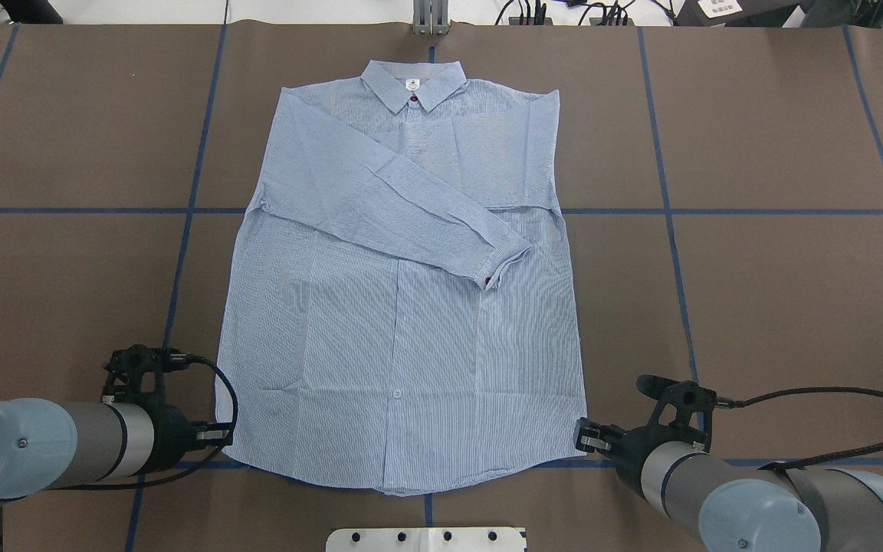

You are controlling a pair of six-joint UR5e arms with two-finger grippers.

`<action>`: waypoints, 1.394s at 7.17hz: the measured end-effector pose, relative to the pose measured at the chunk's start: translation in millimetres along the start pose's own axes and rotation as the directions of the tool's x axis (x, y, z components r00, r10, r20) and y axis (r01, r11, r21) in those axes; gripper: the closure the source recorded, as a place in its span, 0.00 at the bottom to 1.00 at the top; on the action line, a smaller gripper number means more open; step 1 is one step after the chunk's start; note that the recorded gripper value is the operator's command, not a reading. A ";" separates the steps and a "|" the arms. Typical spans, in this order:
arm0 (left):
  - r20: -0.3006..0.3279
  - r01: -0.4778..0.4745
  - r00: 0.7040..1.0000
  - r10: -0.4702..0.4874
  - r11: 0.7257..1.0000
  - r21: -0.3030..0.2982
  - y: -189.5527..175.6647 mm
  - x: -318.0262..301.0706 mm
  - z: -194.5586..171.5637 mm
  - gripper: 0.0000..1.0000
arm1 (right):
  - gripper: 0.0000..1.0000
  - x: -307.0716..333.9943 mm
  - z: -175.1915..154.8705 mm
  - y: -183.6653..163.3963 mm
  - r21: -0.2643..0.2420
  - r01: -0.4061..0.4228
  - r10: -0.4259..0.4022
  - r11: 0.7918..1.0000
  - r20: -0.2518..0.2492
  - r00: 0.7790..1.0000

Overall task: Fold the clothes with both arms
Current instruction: 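Grasp the hem corners with both grippers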

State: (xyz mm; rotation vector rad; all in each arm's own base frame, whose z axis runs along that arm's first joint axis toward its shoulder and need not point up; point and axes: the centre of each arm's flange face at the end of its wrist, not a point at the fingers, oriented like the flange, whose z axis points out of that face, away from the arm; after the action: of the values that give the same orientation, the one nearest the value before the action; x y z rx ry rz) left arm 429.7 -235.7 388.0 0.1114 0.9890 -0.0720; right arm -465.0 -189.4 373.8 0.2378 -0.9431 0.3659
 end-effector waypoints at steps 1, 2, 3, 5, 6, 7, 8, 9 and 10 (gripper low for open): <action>0.000 -0.001 1.000 0.001 1.000 -0.001 0.5 0.3 -0.1 1.00 | 0.53 -3.2 4.0 10.0 0.004 0.000 0.000 1.000 0.003 1.000; 0.000 -0.001 1.000 0.001 1.000 -0.001 1.0 0.5 -0.1 1.00 | 0.56 -6.6 7.7 18.4 0.008 0.003 -0.003 1.000 0.006 1.000; 0.000 -0.002 1.000 0.002 1.000 -0.002 1.4 0.4 -0.1 1.00 | 0.56 -7.8 9.5 23.7 0.010 0.007 -0.007 1.000 0.006 1.000; -0.001 -0.002 1.000 0.002 1.000 -0.002 1.7 0.7 -0.4 1.00 | 0.64 -8.9 9.9 31.1 0.011 0.016 -0.016 1.000 0.007 1.000; -0.001 -0.002 1.000 0.002 1.000 -0.003 1.7 0.7 -0.5 1.00 | 0.67 -9.9 9.7 33.1 0.011 0.017 -0.017 1.000 0.009 1.000; -0.001 -0.002 1.000 0.002 1.000 -0.003 1.8 0.6 -0.5 1.00 | 0.71 -11.3 9.4 34.3 0.010 0.017 -0.017 1.000 0.011 1.000; -0.002 -0.002 1.000 0.002 1.000 -0.003 1.7 0.8 -0.8 1.00 | 0.79 -12.3 9.0 34.9 0.009 0.017 -0.017 1.000 0.013 1.000; -0.003 -0.002 1.000 0.002 1.000 -0.003 1.6 1.1 -1.0 1.00 | 0.83 -13.7 8.5 35.1 0.008 0.016 -0.016 1.000 0.016 1.000; -0.003 -0.002 1.000 0.002 1.000 -0.003 1.6 1.5 -1.1 1.00 | 0.88 -15.7 7.9 35.3 0.008 0.014 -0.014 1.000 0.019 1.000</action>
State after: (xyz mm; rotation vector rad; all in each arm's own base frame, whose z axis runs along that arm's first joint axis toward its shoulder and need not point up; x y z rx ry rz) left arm 429.8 -233.9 386.2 0.1099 0.9924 -0.0684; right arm -493.5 -163.2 366.8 0.2551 -0.9586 0.3545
